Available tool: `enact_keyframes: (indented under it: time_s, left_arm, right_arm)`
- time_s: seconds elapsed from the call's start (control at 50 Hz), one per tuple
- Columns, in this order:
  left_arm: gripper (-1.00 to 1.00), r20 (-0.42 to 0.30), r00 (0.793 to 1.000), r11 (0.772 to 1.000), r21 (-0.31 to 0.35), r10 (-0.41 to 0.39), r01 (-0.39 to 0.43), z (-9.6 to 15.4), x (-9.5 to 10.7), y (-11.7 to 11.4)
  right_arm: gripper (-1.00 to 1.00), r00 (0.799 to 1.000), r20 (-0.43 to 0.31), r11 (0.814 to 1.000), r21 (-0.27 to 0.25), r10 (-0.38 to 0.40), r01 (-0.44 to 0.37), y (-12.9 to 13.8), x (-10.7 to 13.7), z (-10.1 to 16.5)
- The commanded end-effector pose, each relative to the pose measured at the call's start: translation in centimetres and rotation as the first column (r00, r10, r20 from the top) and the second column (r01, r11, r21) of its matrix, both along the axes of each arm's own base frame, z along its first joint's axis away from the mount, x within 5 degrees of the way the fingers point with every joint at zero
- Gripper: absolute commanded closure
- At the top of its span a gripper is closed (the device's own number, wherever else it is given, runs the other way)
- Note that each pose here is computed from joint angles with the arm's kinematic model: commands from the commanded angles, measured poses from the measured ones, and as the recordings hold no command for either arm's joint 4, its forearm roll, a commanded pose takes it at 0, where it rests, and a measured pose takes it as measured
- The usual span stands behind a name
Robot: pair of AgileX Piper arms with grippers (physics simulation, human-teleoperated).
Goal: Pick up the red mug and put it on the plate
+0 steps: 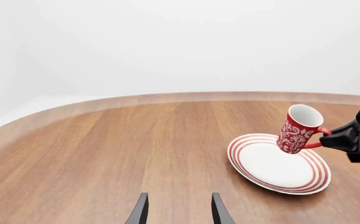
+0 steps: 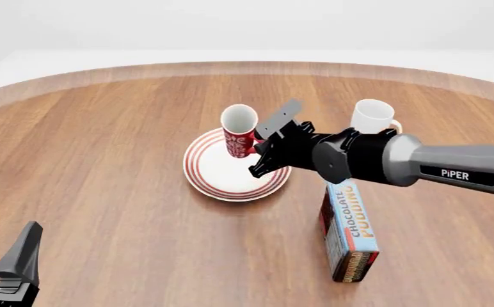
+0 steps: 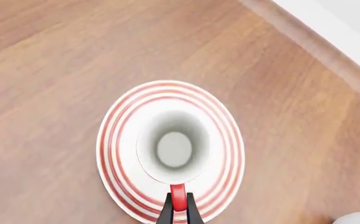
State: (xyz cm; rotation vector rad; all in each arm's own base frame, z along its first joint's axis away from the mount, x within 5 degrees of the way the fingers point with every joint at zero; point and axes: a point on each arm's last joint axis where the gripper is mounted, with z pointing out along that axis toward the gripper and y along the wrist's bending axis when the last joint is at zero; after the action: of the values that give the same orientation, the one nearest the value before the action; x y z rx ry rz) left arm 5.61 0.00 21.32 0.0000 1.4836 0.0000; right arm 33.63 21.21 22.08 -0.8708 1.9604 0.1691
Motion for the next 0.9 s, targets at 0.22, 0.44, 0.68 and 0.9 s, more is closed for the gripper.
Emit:
enact_keyframes:
  time_s: [0.22,0.44,0.68,0.9]
  left_arm:
    - [-1.00,0.000,1.000,1.000,0.000,0.000,0.000,0.0,0.0,0.0]
    - [-1.00,0.000,1.000,1.000,0.000,0.000,0.000,0.0,0.0,0.0]
    - [-1.00,0.000,1.000,1.000,0.000,0.000,0.000,0.0,0.0,0.0]
    - [-1.00,0.000,1.000,1.000,0.000,0.000,0.000,0.0,0.0,0.0]
  right_arm:
    - [1.00,1.000,-0.010,1.000,0.010,-0.025,0.025,0.6,2.2,-1.4]
    - [1.00,0.999,-0.014,0.999,0.010,-0.032,0.032,0.7,2.9,-2.1]
    - [1.00,0.999,-0.020,0.999,0.000,-0.043,0.043,0.5,3.7,-2.9]
    - [1.00,0.998,-0.032,0.999,-0.001,-0.047,0.047,0.8,4.3,-3.9]
